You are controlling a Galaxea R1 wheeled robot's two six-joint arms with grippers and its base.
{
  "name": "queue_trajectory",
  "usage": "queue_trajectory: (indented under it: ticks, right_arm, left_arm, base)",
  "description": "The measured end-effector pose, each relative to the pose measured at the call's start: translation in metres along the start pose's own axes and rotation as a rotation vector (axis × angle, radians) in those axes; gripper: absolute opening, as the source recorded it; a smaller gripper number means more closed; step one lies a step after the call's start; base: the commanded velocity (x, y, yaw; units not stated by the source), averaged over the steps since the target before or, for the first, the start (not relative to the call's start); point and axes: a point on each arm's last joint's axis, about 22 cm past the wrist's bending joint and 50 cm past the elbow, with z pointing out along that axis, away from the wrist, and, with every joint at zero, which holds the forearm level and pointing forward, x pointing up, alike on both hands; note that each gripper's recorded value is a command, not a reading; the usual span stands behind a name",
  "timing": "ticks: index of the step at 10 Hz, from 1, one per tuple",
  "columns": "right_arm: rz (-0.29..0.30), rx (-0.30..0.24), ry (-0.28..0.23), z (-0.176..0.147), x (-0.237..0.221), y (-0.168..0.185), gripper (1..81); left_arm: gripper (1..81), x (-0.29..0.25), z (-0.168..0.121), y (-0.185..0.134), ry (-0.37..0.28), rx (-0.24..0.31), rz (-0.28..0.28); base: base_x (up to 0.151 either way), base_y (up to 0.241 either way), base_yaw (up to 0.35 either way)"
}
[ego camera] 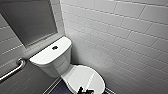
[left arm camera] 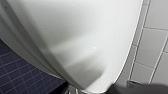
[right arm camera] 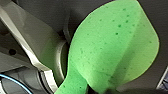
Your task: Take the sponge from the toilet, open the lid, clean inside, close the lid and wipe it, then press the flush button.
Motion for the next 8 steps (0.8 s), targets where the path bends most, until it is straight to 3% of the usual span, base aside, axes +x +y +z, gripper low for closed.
queue_trajectory:
  ticks: [8]
  right_arm:
    - [0.0,0.0,0.001,0.0,0.0,0.0,1.0]
  left_arm:
    - [81.1,-0.004,-0.042,0.036,-0.013,-0.136,-0.03]
  base:
    - [0.0,0.0,0.0]
